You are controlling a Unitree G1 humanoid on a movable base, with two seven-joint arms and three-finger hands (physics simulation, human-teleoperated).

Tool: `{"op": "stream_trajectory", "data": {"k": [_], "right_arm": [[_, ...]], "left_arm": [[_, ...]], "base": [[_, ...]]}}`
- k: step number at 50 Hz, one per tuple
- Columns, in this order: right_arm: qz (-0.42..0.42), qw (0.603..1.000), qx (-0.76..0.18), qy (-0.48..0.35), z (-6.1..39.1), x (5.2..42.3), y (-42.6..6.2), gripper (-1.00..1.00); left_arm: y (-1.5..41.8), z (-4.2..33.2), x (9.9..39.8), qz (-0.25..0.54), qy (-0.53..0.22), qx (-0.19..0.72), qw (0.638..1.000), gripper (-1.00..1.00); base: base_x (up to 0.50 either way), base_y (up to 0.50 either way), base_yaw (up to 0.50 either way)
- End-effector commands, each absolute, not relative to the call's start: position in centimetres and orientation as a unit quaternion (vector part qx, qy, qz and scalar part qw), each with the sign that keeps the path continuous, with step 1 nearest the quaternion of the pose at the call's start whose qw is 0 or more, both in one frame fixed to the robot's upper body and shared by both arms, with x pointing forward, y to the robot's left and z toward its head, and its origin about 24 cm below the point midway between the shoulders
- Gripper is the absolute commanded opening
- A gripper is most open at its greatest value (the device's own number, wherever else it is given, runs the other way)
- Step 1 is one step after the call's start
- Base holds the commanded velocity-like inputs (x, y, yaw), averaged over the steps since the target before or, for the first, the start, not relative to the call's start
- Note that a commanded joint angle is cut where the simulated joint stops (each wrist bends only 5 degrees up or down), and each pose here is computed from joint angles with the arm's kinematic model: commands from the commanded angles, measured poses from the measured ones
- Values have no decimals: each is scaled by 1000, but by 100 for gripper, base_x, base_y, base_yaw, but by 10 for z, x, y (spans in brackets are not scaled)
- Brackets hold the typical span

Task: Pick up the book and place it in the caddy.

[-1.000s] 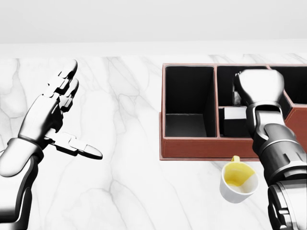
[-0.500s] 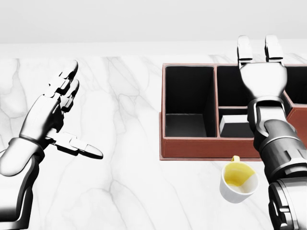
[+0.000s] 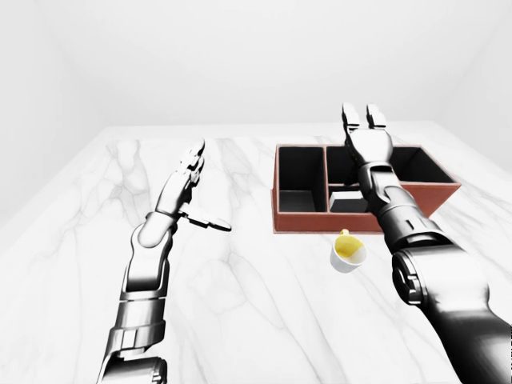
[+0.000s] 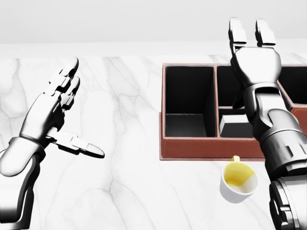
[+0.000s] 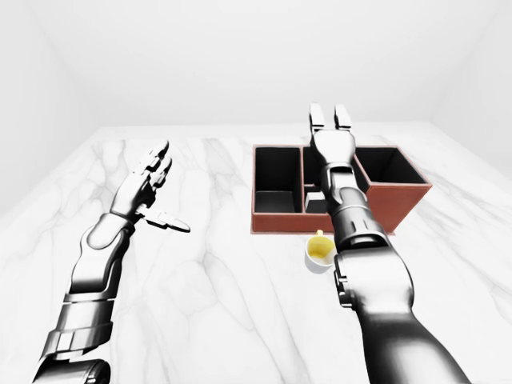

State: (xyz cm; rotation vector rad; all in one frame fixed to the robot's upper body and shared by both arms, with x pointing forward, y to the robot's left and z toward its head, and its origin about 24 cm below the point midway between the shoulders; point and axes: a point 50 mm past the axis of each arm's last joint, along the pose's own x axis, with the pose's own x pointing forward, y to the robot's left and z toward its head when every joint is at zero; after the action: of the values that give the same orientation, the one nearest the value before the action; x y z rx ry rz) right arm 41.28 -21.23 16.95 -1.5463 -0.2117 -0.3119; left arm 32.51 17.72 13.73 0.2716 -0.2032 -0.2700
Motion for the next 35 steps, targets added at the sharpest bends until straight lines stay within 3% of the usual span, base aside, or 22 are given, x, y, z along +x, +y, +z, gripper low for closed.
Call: {"op": "stream_trajectory", "data": {"k": [1, 5, 12, 21, 26, 35], "right_arm": [[-131, 783, -603, -80, 172, 409, -214, 100], [-95, 838, -528, -95, 173, 396, -210, 100], [5, 899, -408, -159, 178, 353, -192, 100], [71, 921, -313, -222, 182, 298, -175, 100], [82, 922, -265, -271, 193, 248, -171, 100], [38, 911, -234, -338, 205, 185, -180, 100]], "left_arm": [[177, 147, 320, -128, -127, 132, 975, 100], [182, 158, 316, -119, -149, 131, 973, 100], [188, 169, 308, -110, -178, 121, 970, 100], [189, 192, 276, -118, -255, 91, 956, 100], [189, 193, 251, -119, -278, 78, 950, 100], [191, 195, 211, -102, -304, 80, 944, 100]], "base": [[0, 0, 0], [0, 0, 0], [0, 0, 0], [0, 0, 0], [0, 0, 0], [0, 0, 0]]}}
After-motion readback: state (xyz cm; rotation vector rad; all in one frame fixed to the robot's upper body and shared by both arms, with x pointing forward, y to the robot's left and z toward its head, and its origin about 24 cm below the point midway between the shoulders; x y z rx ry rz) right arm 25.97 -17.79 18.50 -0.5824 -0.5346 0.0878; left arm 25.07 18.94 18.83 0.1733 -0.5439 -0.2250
